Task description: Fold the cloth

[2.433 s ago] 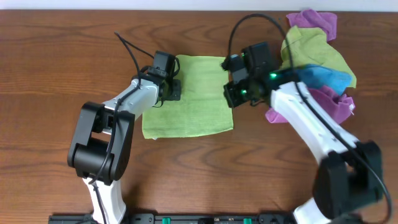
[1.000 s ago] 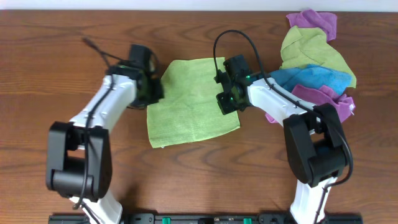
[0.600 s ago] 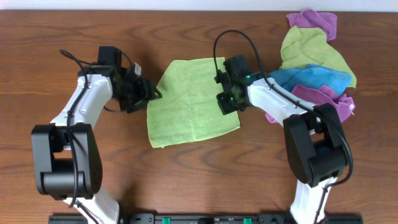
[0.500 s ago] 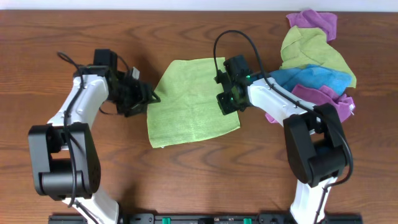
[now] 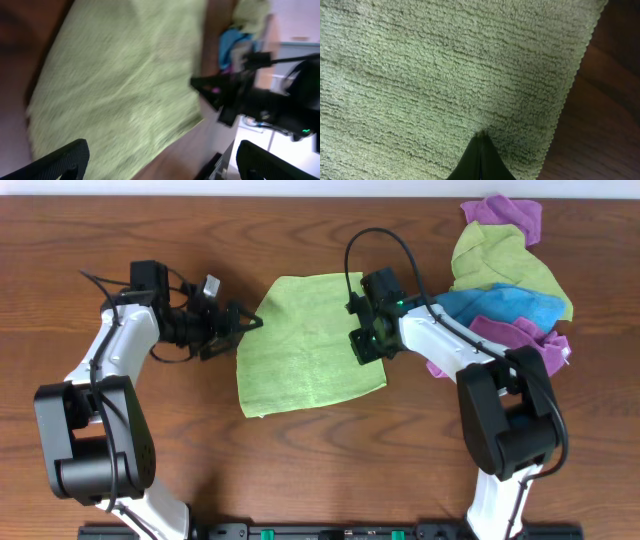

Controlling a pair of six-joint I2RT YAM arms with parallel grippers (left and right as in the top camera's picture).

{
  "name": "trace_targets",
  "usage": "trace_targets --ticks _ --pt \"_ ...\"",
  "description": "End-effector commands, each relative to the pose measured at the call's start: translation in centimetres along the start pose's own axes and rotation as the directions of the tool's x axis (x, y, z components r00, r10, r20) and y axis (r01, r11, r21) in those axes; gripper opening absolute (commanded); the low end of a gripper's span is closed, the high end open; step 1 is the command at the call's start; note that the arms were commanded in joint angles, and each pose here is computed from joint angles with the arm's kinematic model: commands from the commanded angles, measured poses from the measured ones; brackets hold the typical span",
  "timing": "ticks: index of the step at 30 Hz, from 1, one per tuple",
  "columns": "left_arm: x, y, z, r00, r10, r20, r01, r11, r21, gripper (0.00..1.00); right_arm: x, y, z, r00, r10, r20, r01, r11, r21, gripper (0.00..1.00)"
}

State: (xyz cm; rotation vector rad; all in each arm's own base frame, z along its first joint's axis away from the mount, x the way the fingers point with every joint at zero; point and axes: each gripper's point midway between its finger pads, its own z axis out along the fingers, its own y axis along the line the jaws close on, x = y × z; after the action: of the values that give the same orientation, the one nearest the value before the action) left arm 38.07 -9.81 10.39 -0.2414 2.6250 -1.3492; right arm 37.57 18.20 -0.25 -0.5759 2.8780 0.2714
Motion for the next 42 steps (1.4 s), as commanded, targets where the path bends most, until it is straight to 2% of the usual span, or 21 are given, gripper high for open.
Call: trace_targets --ticks 1,3,5,7,16,22,25,29,42 --pt "-0.3 -2.0 -0.5 0.998 -0.068 0.007 0.068 0.995 0.078 0.95 1.0 -0.9 0.6 0.999 0.008 -0.038 -0.007 1.0 0.023 0.02" --pt "0.2 -1.5 -0.4 0.997 -0.072 -0.006 0.072 0.996 0.052 0.95 1.1 -0.7 0.6 0.999 0.008 -0.039 -0.007 1.0 0.016 0.01" --pt "1.9 1.5 -0.3 0.987 -0.159 -0.03 0.154 0.98 -0.124 0.96 1.0 -0.6 0.6 0.999 0.008 -0.039 -0.008 1.0 0.005 0.01" --pt "3.6 2.9 -0.2 0.979 -0.193 -0.064 0.176 0.963 -0.206 0.95 1.0 -0.6 0.6 0.999 0.008 -0.039 -0.008 1.0 0.005 0.01" --pt "5.1 5.3 0.8 0.972 -0.231 -0.053 0.22 0.962 -0.159 0.95 1.4 -0.4 0.6 0.999 0.01 -0.053 -0.011 1.0 -0.006 0.01" --pt "4.4 7.0 1.8 0.969 -0.244 0.029 0.246 0.96 -0.135 0.95 1.6 -0.4 0.6 0.998 0.011 -0.061 -0.012 1.0 -0.006 0.02" --pt "3.8 7.1 2.2 0.972 -0.226 0.067 0.231 0.971 -0.07 0.95 1.8 -0.4 0.6 0.998 0.012 -0.069 -0.013 1.0 -0.006 0.01" --pt "3.9 8.2 2.4 0.962 -0.253 0.107 0.259 0.965 -0.045 0.95 2.1 -0.4 0.5 0.996 0.014 -0.083 -0.015 1.0 -0.006 0.01" --pt "6.4 11.2 5.3 0.929 -0.367 0.05 0.367 0.93 0.024 0.95 2.3 -0.4 0.5 0.996 0.015 -0.09 -0.016 1.0 -0.006 0.01"
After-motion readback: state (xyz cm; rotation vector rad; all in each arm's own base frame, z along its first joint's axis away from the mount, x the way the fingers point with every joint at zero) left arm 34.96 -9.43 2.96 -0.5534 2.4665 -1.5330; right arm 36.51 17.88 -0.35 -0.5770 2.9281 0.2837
